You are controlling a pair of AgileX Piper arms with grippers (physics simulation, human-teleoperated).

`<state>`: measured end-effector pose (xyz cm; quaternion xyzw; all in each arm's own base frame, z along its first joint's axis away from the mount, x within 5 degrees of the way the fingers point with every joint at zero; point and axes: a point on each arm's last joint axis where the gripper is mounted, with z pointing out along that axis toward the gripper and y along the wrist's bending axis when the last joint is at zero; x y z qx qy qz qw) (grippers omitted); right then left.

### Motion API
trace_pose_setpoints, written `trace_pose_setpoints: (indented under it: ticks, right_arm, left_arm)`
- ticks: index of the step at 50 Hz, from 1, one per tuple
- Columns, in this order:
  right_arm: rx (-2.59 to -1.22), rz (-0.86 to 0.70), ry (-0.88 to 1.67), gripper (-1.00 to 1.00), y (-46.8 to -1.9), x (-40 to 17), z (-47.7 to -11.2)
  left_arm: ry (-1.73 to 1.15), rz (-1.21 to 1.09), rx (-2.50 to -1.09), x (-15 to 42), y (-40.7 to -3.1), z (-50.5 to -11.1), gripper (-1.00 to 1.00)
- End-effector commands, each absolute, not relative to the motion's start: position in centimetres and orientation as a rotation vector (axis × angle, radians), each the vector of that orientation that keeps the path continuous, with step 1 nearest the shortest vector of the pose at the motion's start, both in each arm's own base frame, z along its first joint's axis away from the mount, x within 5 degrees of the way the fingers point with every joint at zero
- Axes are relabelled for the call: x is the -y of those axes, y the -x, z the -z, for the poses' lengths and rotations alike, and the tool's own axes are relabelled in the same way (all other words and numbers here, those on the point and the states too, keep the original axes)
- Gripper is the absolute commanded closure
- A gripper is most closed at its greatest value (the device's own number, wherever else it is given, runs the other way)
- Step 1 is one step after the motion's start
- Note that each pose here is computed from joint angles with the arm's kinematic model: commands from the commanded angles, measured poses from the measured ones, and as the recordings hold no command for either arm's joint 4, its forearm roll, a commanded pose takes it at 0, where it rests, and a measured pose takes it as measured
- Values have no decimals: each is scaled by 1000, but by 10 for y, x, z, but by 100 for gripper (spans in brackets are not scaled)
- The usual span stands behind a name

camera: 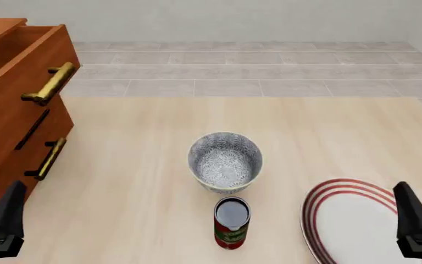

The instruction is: Put the bowl on top of the cabinet.

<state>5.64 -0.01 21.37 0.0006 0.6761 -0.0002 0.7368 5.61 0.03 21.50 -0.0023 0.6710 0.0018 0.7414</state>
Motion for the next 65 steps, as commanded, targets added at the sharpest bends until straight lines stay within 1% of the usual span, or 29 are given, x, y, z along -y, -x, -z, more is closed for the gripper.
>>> trace_pose_setpoints:
  ticks: [1, 12, 15, 20, 27, 31, 37, 41, 43, 44, 45, 46, 47, 50, 51, 53, 54, 55, 57, 59, 60, 61, 63, 65]
  right_arm:
    - [-1496, -7, -7, -100, -58, 0, -214]
    - [-1478, 4, 5, -100, -56, 0, -215]
    - [-1506, -13, -15, -100, -60, 0, -213]
    - [-1490, -3, -4, -100, -57, 0, -214]
    - [-1493, -5, -6, -100, -58, 0, -214]
    - [-1491, -4, -5, -100, -57, 0, -214]
    - [-1493, -4, -6, -100, -58, 0, -214]
    - [-1493, -4, -6, -100, -58, 0, -214]
    - [-1495, -6, -7, -100, -58, 0, -214]
    - [-1495, -6, -7, -100, -58, 0, -214]
    - [-1495, -6, -8, -100, -58, 0, -214]
    - [-1493, -5, -6, -100, -58, 0, -214]
    - [-1494, -5, -6, -100, -58, 0, -214]
    - [-1496, -6, -8, -100, -58, 0, -214]
    - [-1493, -5, -6, -100, -57, 0, -214]
    - [-1494, -5, -7, -100, -57, 0, -214]
    - [-1495, -6, -8, -100, -58, 0, -214]
    - [-1495, -6, -8, -100, -57, 0, -214]
    - [-1493, -5, -6, -100, -57, 0, -214]
    - [-1495, -6, -7, -100, -57, 0, -214]
    - [-1495, -6, -8, -100, -58, 0, -214]
    - [-1494, -5, -7, -100, -58, 0, -214]
    - [-1494, -6, -7, -100, -58, 0, -214]
    - [-1495, -6, -8, -100, -58, 0, -214]
  left_arm:
    - [2, 2, -1481, 0, -56, -215, -100]
    - [2, 8, -1484, 0, -56, -215, -100]
    - [3, 9, -1485, 0, -56, -214, -100]
    - [-12, -2, -1484, 0, -58, -218, -100]
    - [-83, -33, -1444, 2, -54, -254, -100]
    - [-132, 6, -1433, 5, -54, -273, -100]
    - [-176, -20, -1414, 6, -50, -291, -100]
    - [-218, 13, -1410, 8, -47, -302, -100]
    - [-249, 111, -1416, 11, -46, -315, -100]
    - [-249, 111, -1416, 11, -46, -315, -100]
    - [-251, 227, -1418, 14, -44, -323, -100]
    - [-279, 254, -1405, 14, -39, -334, -100]
    - [-294, 335, -1407, 17, -38, -341, -100]
    - [-312, 303, -1408, 17, -40, -347, -100]
    - [-311, 404, -1411, 19, -38, -353, -100]
    - [-319, 388, -1414, 20, -40, -358, -100]
    - [-308, 510, -1417, 22, -38, -363, -100]
    - [-306, 488, -1416, 22, -39, -365, -100]
    - [-301, 569, -1416, 24, -38, -369, -100]
    - [-307, 569, -1422, 26, -41, -372, -100]
    - [-293, 611, -1424, 27, -42, -373, -100]
    - [-296, 569, -1424, 27, -44, -375, -100]
    - [-298, 563, -1447, 33, -54, -378, -100]
    - [-297, 609, -1473, 38, -59, -377, -100]
